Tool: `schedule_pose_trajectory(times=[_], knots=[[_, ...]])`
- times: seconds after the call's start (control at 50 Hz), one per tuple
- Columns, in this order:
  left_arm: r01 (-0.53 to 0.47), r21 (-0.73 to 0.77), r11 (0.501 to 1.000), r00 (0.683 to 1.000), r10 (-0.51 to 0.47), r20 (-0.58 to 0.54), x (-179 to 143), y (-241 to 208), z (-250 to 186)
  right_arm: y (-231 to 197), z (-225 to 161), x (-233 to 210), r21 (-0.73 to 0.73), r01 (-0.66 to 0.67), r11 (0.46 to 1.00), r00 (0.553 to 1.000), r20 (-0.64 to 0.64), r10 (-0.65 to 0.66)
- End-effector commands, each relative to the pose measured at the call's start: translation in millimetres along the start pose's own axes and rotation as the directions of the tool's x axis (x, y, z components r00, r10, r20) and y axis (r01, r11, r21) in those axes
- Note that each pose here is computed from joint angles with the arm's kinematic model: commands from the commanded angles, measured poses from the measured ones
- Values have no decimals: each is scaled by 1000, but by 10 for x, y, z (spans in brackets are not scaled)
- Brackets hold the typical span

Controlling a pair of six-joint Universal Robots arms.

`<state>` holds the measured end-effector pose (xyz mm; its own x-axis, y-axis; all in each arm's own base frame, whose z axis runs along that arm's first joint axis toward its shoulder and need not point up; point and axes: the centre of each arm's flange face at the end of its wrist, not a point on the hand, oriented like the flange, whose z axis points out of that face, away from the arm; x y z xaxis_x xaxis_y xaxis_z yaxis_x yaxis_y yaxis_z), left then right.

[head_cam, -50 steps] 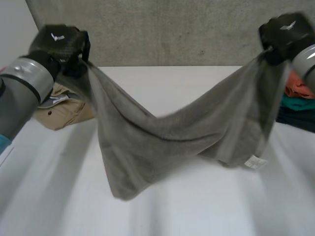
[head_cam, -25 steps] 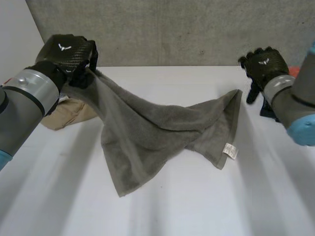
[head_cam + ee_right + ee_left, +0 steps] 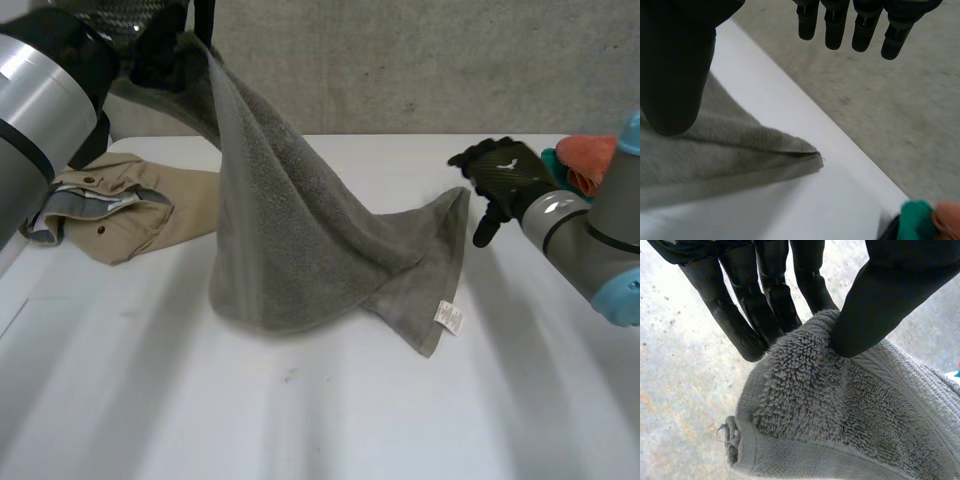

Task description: Fold the laundry.

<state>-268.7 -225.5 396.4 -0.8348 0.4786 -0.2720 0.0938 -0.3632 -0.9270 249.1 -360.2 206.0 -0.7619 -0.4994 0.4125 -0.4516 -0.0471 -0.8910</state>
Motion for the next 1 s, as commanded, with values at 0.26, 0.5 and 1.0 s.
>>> schedule_pose_trajectory(times=[0.26, 0.5, 1.0], knots=[[41, 69, 997, 999, -39, -26, 87, -305, -99, 143, 77, -657, -85, -168, 982, 976, 124, 178], [59, 135, 989, 998, -58, -10, 38, -572, -237, 412, 403, -1064, -29, -14, 999, 989, 150, 18], [238, -400, 885, 970, -193, 151, -237, 869, -257, -939, -957, 249, 92, -12, 996, 1000, 9, 12]])
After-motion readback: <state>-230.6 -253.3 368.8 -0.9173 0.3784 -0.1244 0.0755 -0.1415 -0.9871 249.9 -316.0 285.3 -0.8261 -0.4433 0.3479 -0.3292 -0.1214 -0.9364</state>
